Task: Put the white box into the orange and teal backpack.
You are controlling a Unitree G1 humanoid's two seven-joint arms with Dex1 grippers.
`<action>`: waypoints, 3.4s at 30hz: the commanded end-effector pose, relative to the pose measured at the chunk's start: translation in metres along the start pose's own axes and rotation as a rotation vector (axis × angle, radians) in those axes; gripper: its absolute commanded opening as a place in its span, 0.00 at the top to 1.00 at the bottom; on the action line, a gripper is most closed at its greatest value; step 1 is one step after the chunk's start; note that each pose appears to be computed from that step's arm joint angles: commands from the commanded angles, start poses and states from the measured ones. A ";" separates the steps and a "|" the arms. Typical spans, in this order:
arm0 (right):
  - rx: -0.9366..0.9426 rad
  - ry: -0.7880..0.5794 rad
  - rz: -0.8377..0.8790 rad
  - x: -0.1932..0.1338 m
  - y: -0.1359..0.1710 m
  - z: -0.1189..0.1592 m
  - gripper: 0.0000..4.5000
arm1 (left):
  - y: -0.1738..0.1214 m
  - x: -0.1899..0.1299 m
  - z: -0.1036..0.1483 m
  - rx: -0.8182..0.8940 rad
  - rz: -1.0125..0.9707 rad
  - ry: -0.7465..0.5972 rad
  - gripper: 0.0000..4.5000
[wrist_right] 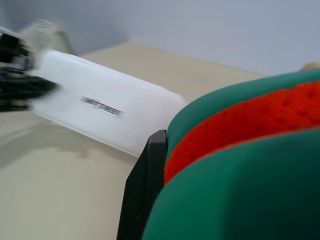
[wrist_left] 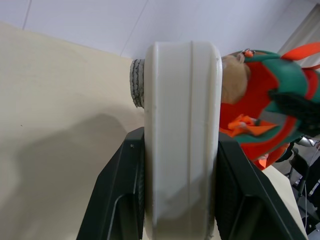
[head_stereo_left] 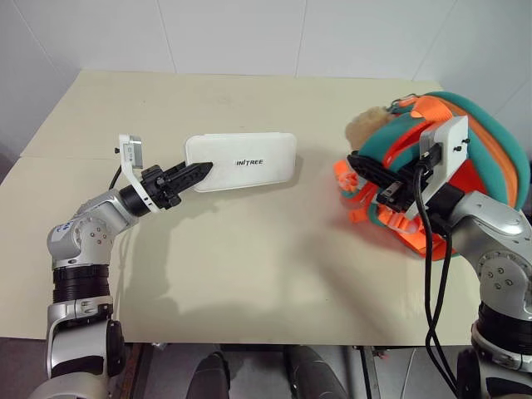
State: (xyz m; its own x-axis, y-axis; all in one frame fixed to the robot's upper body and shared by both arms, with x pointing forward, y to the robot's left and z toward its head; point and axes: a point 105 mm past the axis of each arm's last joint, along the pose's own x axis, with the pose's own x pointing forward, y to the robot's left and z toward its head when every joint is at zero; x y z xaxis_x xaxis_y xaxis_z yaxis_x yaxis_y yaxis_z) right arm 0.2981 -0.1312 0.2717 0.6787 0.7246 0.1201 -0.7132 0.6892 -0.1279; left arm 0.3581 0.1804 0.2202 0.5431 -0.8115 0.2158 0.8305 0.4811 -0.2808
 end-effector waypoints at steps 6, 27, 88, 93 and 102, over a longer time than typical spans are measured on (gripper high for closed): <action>-0.068 -0.004 0.445 -0.006 0.072 0.040 1.00 | 0.005 -0.007 0.031 0.106 0.010 -0.041 0.70; -0.190 0.312 0.851 -0.060 0.077 0.002 1.00 | -0.034 -0.041 0.068 0.231 -0.134 0.044 0.70; -0.078 0.284 0.724 -0.045 0.043 -0.026 1.00 | -0.088 -0.026 0.027 0.500 -0.426 0.189 0.70; -0.082 0.285 0.716 -0.046 0.042 -0.026 1.00 | -0.086 -0.023 0.041 0.516 -0.392 0.115 0.70; -0.084 0.288 0.701 -0.047 0.042 -0.027 1.00 | -0.080 -0.029 0.065 0.554 -0.278 0.004 0.71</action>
State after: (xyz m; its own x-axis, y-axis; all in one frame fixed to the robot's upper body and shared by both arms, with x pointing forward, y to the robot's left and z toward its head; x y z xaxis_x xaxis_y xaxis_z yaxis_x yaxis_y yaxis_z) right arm 0.2461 -0.1384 0.2272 0.1053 0.9537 -0.2818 -0.9905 0.0755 -0.1148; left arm 0.2897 0.1845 0.2800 0.3002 -0.9410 0.1564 0.9065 0.3325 0.2603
